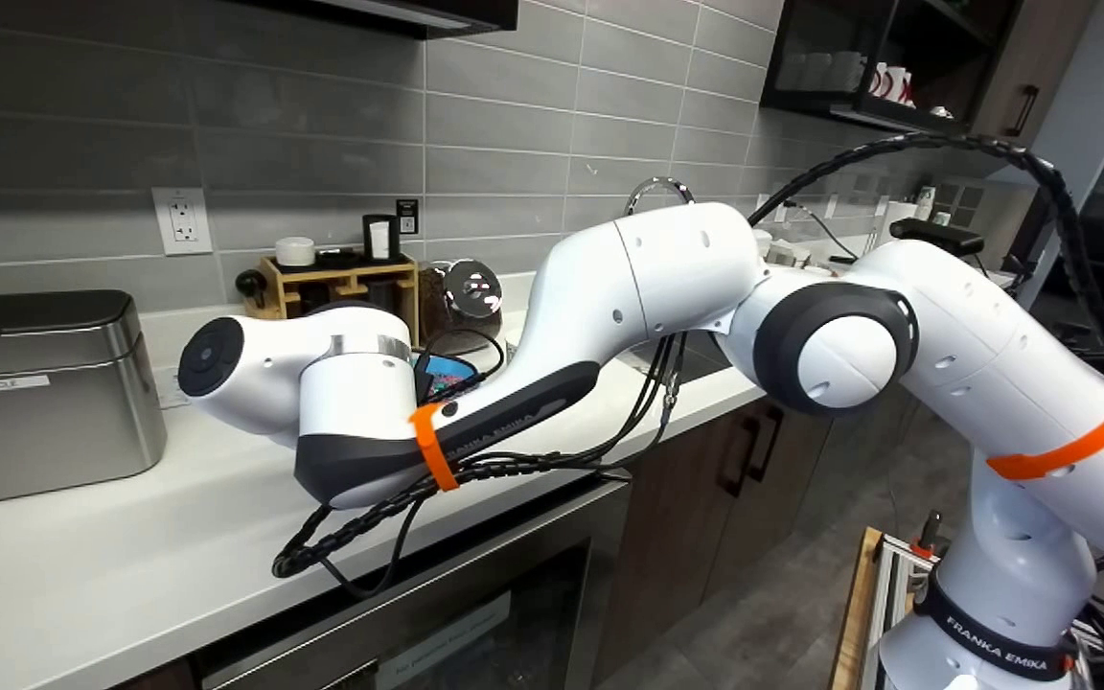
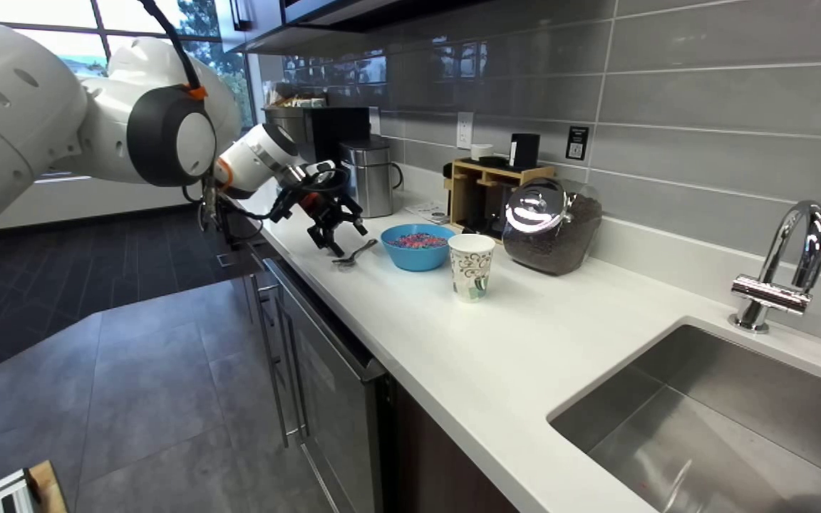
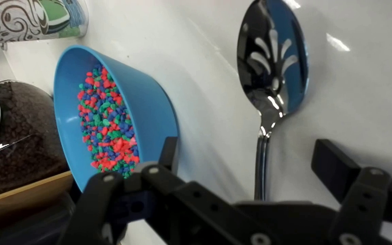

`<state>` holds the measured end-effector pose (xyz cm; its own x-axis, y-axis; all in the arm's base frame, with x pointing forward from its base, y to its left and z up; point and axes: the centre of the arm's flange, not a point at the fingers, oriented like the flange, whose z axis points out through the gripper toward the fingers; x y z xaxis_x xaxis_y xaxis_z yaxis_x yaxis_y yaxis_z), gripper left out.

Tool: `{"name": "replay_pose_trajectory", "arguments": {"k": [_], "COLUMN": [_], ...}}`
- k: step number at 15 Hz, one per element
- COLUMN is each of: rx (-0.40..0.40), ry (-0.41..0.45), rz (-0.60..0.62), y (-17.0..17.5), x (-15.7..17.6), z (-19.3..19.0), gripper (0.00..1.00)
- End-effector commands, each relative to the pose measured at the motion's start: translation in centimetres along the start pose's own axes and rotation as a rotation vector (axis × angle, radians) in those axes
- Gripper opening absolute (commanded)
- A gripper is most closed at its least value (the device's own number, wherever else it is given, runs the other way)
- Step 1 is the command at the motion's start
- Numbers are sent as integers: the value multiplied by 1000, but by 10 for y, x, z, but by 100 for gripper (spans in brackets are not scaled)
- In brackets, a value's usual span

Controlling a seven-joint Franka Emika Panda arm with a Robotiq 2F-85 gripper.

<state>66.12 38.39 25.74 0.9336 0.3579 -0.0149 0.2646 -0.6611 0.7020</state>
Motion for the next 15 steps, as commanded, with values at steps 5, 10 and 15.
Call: {"name": "replay_pose_trajectory", "arguments": {"k": [5, 10, 15], "rx": [-45, -49, -12], "ry": [-8, 5, 31], "rz": [-6, 11, 43], "y": [-16, -19, -16], "x": [6, 6, 3], "z": [13, 19, 21], "gripper": [88, 87, 85]}}
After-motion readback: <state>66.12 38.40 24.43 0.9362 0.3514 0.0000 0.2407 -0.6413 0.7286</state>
